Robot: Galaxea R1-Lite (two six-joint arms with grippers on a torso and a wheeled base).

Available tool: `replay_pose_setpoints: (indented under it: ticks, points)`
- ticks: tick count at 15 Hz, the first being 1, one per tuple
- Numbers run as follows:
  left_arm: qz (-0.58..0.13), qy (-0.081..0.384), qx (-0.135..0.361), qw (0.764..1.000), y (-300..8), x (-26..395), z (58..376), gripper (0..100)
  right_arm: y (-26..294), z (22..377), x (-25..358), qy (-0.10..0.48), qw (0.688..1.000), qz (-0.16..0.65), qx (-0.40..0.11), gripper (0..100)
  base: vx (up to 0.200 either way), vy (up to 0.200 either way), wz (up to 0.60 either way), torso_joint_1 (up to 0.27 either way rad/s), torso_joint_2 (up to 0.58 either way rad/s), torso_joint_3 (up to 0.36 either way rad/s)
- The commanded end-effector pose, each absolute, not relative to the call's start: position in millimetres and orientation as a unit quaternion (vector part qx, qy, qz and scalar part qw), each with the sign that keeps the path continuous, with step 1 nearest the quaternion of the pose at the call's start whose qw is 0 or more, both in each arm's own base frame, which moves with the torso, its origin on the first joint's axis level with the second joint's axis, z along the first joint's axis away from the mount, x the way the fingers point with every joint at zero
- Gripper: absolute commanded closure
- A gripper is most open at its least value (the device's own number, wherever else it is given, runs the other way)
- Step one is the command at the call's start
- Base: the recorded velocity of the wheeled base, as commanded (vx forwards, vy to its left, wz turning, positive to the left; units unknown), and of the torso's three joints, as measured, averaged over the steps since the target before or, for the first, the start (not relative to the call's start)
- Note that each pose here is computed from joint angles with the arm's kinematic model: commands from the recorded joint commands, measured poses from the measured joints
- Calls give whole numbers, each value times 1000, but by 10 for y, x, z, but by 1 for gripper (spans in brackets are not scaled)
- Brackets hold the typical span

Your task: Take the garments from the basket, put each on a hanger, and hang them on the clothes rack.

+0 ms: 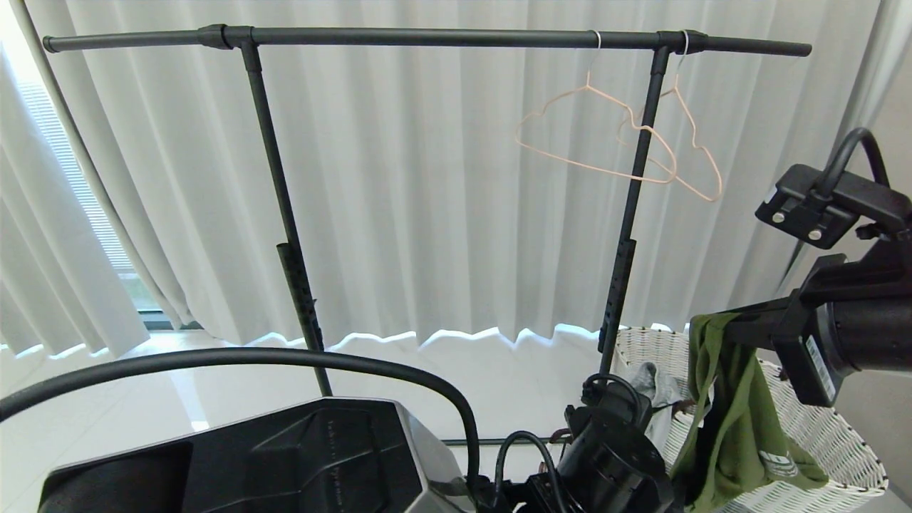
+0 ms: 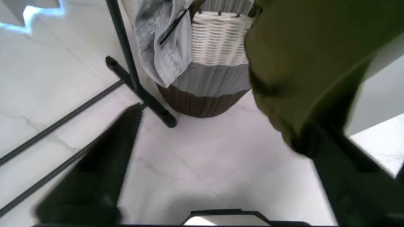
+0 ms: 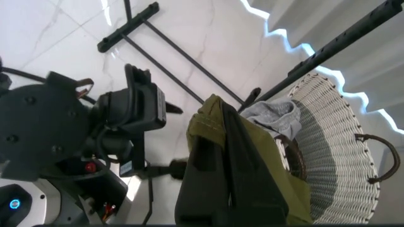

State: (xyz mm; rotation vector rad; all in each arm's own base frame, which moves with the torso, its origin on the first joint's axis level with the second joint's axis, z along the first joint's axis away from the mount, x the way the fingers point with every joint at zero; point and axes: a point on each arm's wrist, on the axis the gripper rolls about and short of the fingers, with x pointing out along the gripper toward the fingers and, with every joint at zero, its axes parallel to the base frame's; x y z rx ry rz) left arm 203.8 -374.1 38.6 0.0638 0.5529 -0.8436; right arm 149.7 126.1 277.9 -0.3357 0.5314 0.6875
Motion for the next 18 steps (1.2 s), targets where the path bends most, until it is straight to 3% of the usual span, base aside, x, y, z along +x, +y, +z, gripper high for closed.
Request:
replay_pose_setpoints:
  ticks: [1,4,5,8,13,16,18]
  points:
    - [-402,269,34,875,-3744,2039,336,100,1259,2783,1493,255,894,331,-161,100,0,0,0,0,0,0]
    - [-389,255,35,884,-3772,1978,342,100,1249,2782,1500,257,895,327,-159,100,0,0,0,0,0,0]
    - [-374,234,30,897,-3798,1954,372,100,1228,2775,1522,259,897,320,-158,100,0,0,0,0,0,0]
    - [-365,183,-53,911,-3723,1939,981,100,1154,2806,1583,256,906,301,-152,100,0,0,0,0,0,0]
    - [-354,126,-110,920,-3015,1783,2219,100,1199,2961,1663,190,920,319,-125,100,0,0,0,0,0,0]
    - [-355,117,-118,920,-2628,1579,2625,100,1219,3085,1676,152,920,339,-123,100,0,0,0,0,0,0]
    - [-349,132,-103,922,-2392,1459,2687,100,1232,3096,1680,145,918,346,-131,100,0,0,0,0,0,0]
